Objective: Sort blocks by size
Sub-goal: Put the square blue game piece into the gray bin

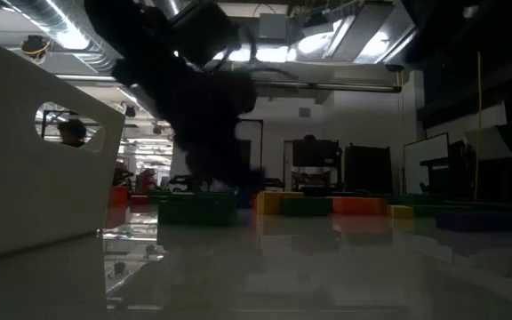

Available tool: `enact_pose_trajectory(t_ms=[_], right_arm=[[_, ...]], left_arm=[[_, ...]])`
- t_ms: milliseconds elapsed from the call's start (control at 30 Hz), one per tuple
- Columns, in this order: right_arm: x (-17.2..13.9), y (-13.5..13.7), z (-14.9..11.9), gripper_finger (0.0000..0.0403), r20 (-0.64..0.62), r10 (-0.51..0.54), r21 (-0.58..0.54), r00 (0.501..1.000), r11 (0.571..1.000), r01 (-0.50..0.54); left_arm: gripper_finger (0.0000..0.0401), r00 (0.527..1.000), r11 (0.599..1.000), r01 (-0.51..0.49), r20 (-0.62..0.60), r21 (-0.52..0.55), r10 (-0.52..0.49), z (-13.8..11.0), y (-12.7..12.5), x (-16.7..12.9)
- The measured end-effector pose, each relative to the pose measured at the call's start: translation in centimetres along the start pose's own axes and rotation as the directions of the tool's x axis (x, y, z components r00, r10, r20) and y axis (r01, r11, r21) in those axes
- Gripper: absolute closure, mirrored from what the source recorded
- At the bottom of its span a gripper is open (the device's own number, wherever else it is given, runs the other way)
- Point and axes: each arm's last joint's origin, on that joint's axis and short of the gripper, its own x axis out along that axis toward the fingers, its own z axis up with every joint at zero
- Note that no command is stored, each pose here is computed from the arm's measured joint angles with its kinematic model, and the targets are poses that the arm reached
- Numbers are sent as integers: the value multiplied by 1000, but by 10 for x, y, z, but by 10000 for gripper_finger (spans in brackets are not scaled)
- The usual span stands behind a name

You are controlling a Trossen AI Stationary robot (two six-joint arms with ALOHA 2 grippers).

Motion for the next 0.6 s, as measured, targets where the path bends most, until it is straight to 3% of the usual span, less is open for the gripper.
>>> enact_pose_trajectory(t_ms=[100, 267, 367, 600], right_arm=[[3, -8, 5, 219, 37, -23, -71, 999, 997, 26], [9, -24, 11, 219, 84, -57, -124, 995, 990, 67], [12, -31, 14, 219, 109, -72, -163, 991, 983, 89], [16, -45, 21, 219, 197, -1, -205, 980, 978, 42]], left_arm=[[272, 987, 989, 147, 64, 11, -147, 14, -6, -2], [268, 927, 939, 335, 154, 77, -343, 34, -19, -7], [272, 909, 925, 368, 173, 99, -380, 41, -25, -10], [273, 894, 916, 381, 203, 123, -399, 52, -32, -13]])
